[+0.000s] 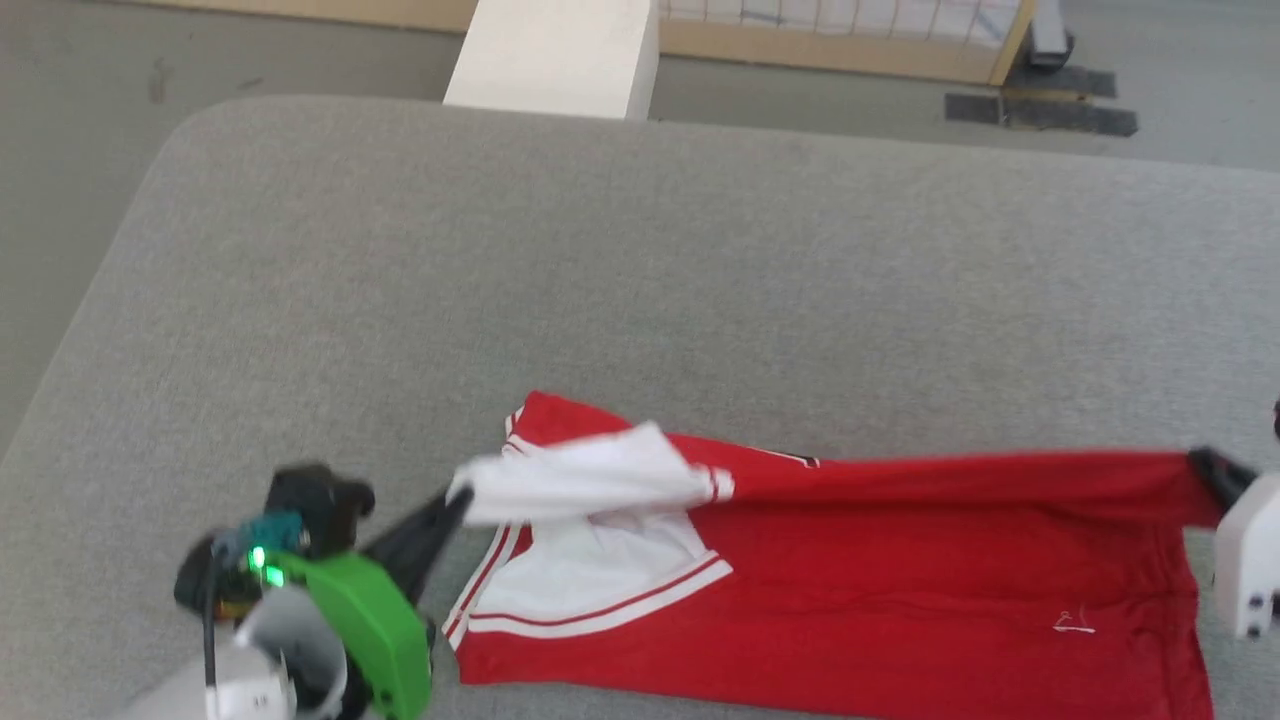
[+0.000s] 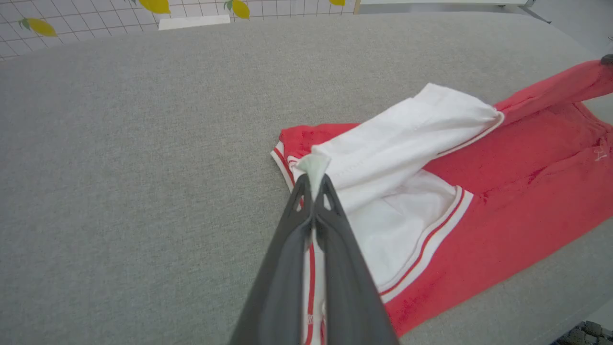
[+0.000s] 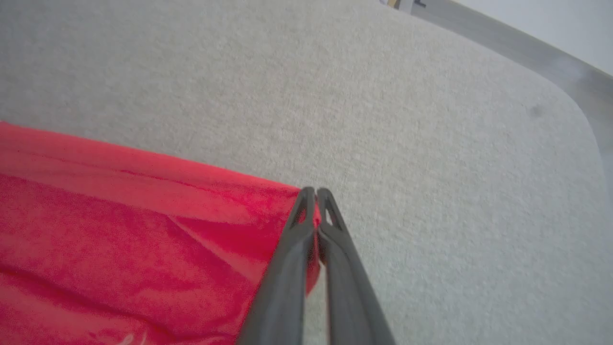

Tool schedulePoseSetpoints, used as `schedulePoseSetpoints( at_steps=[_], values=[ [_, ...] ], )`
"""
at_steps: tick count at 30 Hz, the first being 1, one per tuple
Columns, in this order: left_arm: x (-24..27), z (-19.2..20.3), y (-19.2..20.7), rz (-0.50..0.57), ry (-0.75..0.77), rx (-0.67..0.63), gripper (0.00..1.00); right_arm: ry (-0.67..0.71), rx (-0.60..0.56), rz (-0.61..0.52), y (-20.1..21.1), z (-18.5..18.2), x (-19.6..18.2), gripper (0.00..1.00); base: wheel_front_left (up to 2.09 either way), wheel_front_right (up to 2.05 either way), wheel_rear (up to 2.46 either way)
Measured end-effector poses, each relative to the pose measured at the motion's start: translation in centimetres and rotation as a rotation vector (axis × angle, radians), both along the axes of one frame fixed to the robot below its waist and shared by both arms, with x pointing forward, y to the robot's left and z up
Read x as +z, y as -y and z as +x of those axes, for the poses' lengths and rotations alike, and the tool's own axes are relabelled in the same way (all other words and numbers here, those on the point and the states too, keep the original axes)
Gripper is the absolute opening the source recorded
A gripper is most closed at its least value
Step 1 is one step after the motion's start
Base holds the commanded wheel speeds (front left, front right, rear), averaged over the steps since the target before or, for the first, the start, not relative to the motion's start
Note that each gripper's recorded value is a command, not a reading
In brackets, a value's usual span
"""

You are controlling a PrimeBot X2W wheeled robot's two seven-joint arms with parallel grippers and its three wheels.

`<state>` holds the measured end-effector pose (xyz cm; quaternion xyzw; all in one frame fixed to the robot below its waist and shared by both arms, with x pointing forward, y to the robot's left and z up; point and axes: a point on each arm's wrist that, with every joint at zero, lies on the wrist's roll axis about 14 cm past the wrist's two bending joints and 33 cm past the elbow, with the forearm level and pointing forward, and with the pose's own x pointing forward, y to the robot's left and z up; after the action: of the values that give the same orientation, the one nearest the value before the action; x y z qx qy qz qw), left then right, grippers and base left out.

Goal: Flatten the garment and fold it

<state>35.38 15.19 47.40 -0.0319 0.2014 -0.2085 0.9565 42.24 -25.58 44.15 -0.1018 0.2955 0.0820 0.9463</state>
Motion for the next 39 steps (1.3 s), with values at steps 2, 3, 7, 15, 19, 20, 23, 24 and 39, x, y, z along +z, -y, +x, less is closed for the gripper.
schedulePoseSetpoints(
  at_steps=[2,3,7,15,19,20,23,24,39],
  values=[
    [-1.0,-1.1,0.2,-0.01,-0.041,-0.002,0.0,-0.025,-0.013,0.002,0.1,-1.6,-0.4,0.0,0.0,0.0,0.0],
    [-1.6,-1.7,0.3,-0.008,-0.063,-0.004,0.0,-0.045,-0.019,0.003,0.2,-2.5,-0.7,0.0,0.0,0.0,0.0],
    [-4.1,-3.1,-0.2,0.009,-0.142,0.004,0.0,-0.142,-0.03,-0.009,0.5,-5.2,-2.3,0.0,0.0,0.0,0.0],
    [-8.4,-4.8,-0.4,0.033,-0.269,-0.001,0.0,-0.281,0.003,-0.034,-0.1,-8.3,-5.0,0.0,0.0,0.0,0.0],
    [-9.0,-4.9,-0.3,0.042,-0.243,0.002,1.0,-0.309,0.014,-0.048,-0.2,-9.0,-5.8,1.0,0.0,0.0,0.0],
    [-8.9,-4.8,-0.4,0.04,-0.226,0.01,1.0,-0.309,0.016,-0.051,-0.2,-9.0,-5.7,1.0,0.0,0.0,0.0],
    [-8.0,-4.1,-0.7,0.027,-0.156,0.035,1.0,-0.279,0.008,-0.04,0.1,-8.7,-4.6,1.0,0.0,0.0,0.0],
    [-7.5,-3.9,-0.7,0.02,-0.131,0.041,1.0,-0.264,0.005,-0.028,0.1,-8.6,-4.1,1.0,0.0,0.0,0.0],
    [5.9,0.1,-5.2,-0.162,0.405,0.418,1.0,0.002,-0.193,0.191,-0.6,-7.6,2.5,1.0,0.0,0.0,0.0]
  ],
)
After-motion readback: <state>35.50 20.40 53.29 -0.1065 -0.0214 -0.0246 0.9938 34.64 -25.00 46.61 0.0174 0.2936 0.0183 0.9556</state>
